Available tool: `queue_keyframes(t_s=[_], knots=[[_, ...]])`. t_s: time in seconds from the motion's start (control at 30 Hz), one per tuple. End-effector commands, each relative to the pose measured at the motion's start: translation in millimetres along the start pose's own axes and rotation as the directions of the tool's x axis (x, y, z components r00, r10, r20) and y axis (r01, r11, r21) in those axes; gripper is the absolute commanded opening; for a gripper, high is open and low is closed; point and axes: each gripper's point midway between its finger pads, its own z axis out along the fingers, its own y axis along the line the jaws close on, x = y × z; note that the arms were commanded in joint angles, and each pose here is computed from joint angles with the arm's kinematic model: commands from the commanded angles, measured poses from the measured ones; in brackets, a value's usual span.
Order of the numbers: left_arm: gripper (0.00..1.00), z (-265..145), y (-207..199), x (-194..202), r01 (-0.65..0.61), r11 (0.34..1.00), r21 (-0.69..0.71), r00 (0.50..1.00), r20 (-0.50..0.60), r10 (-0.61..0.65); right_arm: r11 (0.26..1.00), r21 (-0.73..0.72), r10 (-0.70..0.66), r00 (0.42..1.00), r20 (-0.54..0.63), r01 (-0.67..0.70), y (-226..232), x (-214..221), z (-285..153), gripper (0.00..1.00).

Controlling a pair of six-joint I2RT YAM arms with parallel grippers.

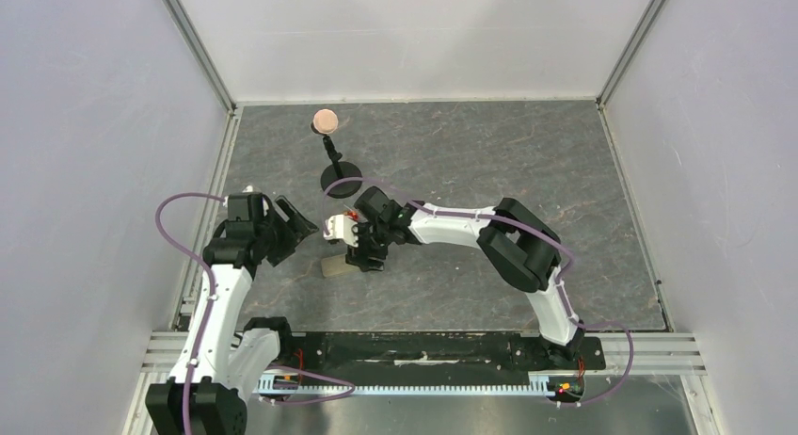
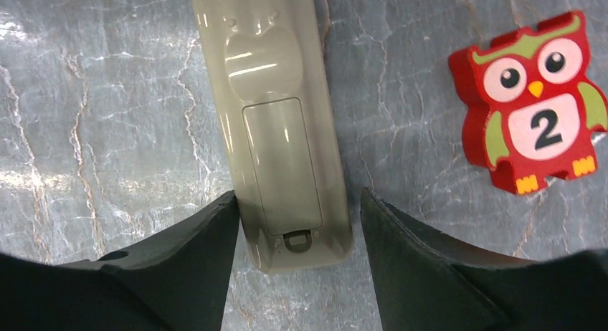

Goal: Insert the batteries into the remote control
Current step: Turn over the remote control at the center of the board.

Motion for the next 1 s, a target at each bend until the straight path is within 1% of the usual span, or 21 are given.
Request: queue_keyframes(t_s=[0.0, 0.03, 0.13, 0.2, 0.33, 0.43, 0.53, 0.6, 0.7, 0.83, 0.87, 0.97], knots=[[0.82, -5, -8, -14, -0.005, 1.000, 0.011, 0.999, 0.035, 0.005, 0.996, -0.085, 0.023, 1.000, -0.014, -0.024, 11, 3, 16, 0.61], [0.82, -4, -13, -12, 0.000, 0.999, 0.036, 1.000, 0.023, 0.000, 0.994, -0.099, 0.036, 0.999, -0.020, -0.037, 14, 5, 18, 0.57], [0.79, 1, -20, -8, 0.022, 0.997, 0.076, 1.000, -0.007, -0.021, 0.990, -0.105, 0.088, 0.996, -0.021, -0.090, 15, 3, 18, 0.42], [0.79, 3, -20, -6, 0.029, 0.997, 0.077, 0.999, -0.017, -0.027, 0.984, -0.112, 0.136, 0.991, -0.008, -0.136, 16, -3, 15, 0.35], [0.78, 2, -17, -8, 0.015, 0.998, 0.063, 1.000, -0.002, -0.015, 0.956, -0.143, 0.267, 0.962, 0.051, -0.258, 13, -16, 0, 0.31], [0.78, 0, -16, -12, 0.011, 0.998, 0.056, 1.000, 0.025, -0.012, 0.917, -0.164, 0.384, 0.917, 0.112, -0.364, 8, -24, -16, 0.30], [0.77, -3, -17, -16, 0.011, 0.998, 0.057, 0.999, 0.044, -0.014, 0.854, -0.205, 0.510, 0.846, 0.153, -0.478, 2, -27, -29, 0.30], [0.77, -4, -18, -17, 0.011, 0.998, 0.066, 0.999, 0.051, -0.015, 0.793, -0.259, 0.600, 0.781, 0.173, -0.552, 5, -28, -36, 0.30], [0.77, -7, -26, -17, 0.001, 0.994, 0.110, 0.998, 0.059, -0.008, 0.709, -0.330, 0.696, 0.691, 0.193, -0.623, 8, -31, -42, 0.30], [0.77, -12, -43, -16, -0.032, 0.976, 0.216, 0.998, 0.062, 0.019, 0.567, -0.402, 0.818, 0.546, 0.179, -0.718, 10, -36, -49, 0.29], [0.77, -13, -48, -14, -0.039, 0.968, 0.247, 0.998, 0.056, 0.026, 0.521, -0.434, 0.848, 0.502, 0.169, -0.735, 13, -39, -52, 0.29], [0.76, -14, -57, -7, -0.056, 0.945, 0.322, 0.998, 0.041, 0.045, 0.412, -0.547, 0.906, 0.391, 0.161, -0.729, 20, -54, -68, 0.28]])
